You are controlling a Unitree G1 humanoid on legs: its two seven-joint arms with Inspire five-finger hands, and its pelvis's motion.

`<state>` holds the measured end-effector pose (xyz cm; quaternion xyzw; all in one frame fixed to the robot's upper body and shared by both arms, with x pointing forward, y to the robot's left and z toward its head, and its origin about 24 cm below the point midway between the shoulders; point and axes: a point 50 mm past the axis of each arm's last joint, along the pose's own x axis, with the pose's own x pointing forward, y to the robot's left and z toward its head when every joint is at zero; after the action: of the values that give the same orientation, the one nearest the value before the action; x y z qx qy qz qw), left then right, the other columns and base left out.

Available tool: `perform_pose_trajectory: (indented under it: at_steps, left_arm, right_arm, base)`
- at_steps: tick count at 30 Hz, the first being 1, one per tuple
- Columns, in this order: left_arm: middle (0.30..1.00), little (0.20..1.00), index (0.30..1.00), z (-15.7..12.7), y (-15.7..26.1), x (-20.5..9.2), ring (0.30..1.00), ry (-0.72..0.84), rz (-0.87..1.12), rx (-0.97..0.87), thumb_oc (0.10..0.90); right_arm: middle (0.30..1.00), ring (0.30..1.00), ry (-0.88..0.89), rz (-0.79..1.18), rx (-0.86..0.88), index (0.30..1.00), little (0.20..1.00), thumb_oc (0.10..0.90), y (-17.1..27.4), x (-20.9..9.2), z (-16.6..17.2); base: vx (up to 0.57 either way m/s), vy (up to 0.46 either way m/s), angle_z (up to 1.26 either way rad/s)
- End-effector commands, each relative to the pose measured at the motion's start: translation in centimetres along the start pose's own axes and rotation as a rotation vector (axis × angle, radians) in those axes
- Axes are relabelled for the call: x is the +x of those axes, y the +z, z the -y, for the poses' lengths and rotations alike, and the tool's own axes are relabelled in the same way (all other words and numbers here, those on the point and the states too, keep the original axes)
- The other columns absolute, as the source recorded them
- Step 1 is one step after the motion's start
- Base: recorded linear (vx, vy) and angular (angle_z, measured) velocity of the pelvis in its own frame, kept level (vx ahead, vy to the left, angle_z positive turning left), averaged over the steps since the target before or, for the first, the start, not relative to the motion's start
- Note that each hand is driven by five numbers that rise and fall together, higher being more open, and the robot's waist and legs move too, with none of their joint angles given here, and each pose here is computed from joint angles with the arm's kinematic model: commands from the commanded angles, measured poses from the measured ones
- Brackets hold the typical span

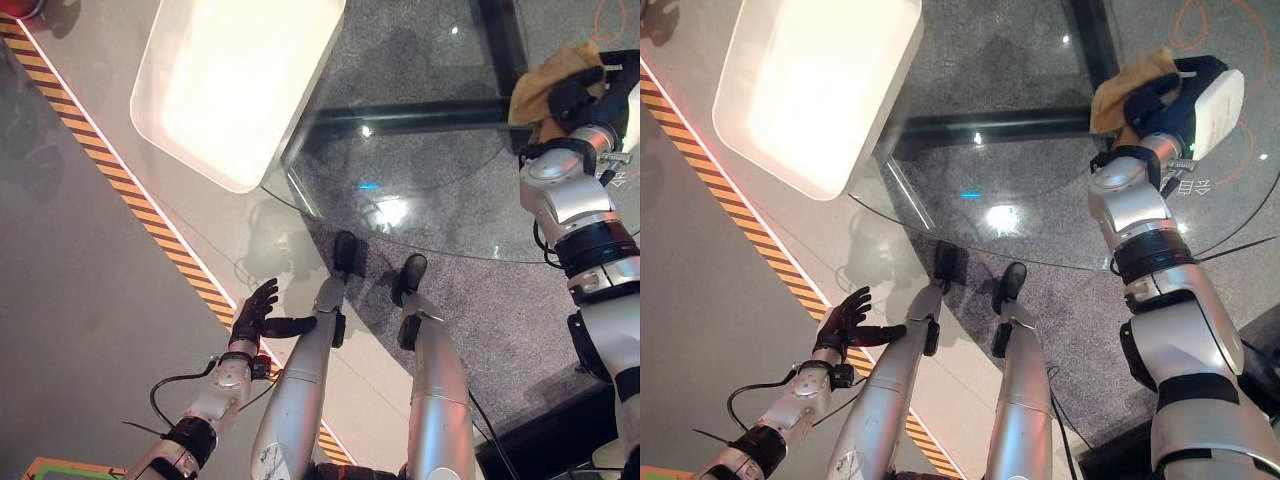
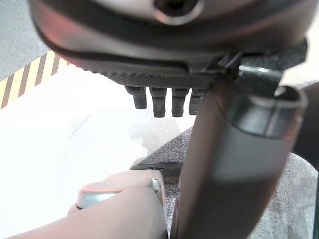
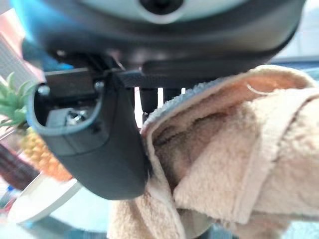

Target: Wipe the table with a cloth and put it in the basket.

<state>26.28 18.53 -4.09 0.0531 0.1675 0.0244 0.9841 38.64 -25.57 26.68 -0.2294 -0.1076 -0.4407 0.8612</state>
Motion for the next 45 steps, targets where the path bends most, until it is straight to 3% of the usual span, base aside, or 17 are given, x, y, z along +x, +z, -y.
perform_pose_trajectory:
  at_steps: [1,10,16,21,32,45]
  left_arm:
    - [0.900,0.900,0.900,0.6,-2.3,-1.5,0.900,-0.016,-0.057,0.008,0.800]
    - [0.900,0.900,0.900,1.0,-2.2,-1.4,0.900,-0.030,-0.052,0.017,0.800]
    - [0.900,0.900,0.900,1.3,-2.5,-1.6,0.900,-0.043,-0.063,0.026,0.800]
    - [0.900,0.900,0.900,1.3,-2.4,-1.4,0.900,-0.047,-0.064,0.029,0.800]
    - [0.900,0.900,0.900,1.6,-2.1,-1.3,0.900,-0.053,-0.062,0.036,0.800]
    - [0.900,0.900,0.900,1.3,-2.3,-1.3,0.900,-0.038,-0.077,0.047,0.800]
  right_arm:
    - [0.300,0.300,0.067,0.215,0.069,0.300,0.200,0.100,5.5,-0.5,0.0]
    - [0.300,0.300,0.409,0.294,0.094,0.300,0.200,0.100,6.2,-4.1,-4.0]
    - [0.300,0.300,0.837,0.314,0.234,0.300,0.200,0.100,6.1,-9.3,-7.5]
    - [0.300,0.300,1.001,0.367,0.256,0.300,0.200,0.100,6.3,-11.8,-8.5]
    - [0.300,0.300,1.132,0.440,0.272,0.300,0.200,0.100,7.0,-15.1,-9.4]
    - [0.300,0.300,1.036,0.384,0.296,0.300,0.200,0.100,6.5,-13.6,-9.1]
  base:
    - [-0.06,0.019,0.03]
    - [0.01,0.004,0.02]
    - [0.02,-0.009,-0.02]
    - [0.00,-0.004,0.02]
    - [0.01,-0.006,0.06]
    - [0.00,0.000,0.00]
